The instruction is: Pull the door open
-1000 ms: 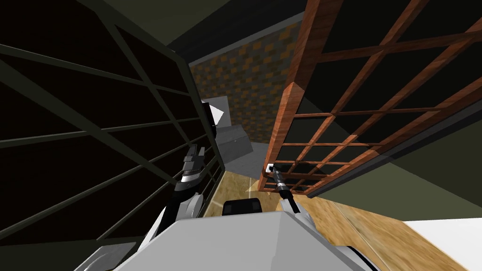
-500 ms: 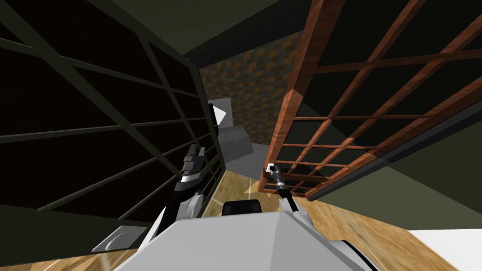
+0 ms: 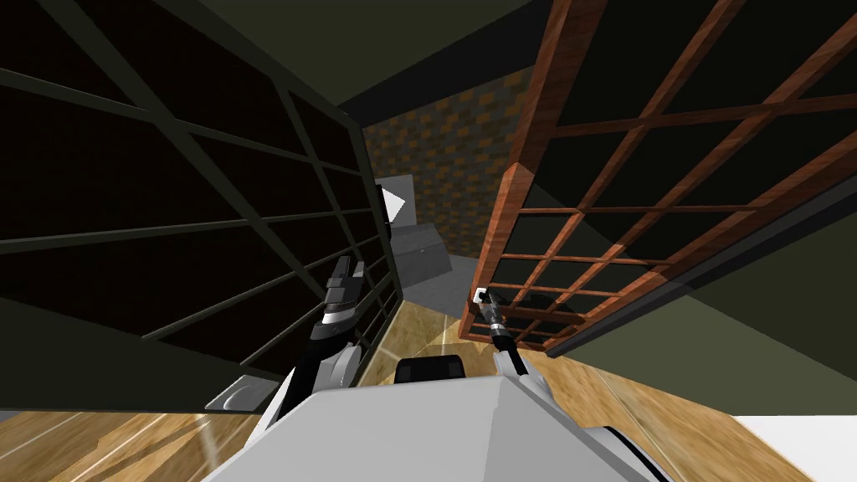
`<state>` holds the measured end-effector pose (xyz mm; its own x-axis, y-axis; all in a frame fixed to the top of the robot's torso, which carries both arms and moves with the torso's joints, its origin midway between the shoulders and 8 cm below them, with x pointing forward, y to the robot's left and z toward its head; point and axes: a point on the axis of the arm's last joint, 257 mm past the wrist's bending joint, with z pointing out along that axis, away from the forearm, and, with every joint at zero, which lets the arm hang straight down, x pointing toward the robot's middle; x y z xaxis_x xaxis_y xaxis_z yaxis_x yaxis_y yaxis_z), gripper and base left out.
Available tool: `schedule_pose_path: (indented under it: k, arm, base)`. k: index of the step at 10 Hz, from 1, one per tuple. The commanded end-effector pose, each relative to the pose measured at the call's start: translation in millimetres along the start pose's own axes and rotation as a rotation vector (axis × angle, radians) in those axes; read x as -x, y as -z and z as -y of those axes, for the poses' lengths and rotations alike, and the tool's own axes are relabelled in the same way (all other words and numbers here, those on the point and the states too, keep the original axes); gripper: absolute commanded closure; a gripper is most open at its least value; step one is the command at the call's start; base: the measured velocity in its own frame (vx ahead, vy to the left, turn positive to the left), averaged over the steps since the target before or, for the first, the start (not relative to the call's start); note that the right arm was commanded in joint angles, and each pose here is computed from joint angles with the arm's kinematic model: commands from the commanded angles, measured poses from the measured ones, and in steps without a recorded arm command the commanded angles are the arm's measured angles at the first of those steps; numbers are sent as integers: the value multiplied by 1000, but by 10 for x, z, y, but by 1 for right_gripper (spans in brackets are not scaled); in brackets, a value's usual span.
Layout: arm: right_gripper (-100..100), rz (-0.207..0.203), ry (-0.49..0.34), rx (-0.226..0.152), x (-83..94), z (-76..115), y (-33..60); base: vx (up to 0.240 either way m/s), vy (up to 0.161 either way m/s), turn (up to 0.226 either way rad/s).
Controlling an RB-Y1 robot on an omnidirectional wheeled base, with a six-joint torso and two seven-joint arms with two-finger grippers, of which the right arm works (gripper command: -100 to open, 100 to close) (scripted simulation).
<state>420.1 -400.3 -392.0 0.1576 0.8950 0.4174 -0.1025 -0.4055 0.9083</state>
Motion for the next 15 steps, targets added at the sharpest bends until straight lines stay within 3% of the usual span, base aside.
schedule_pose_path:
  k: [1,15]
  arm:
    - [-100,3,-41,2,-7,4,-5]
    - [-100,46,-543,33,-145,83,-67]
  base:
    - [-44,-24,22]
    - [-60,-16,43]
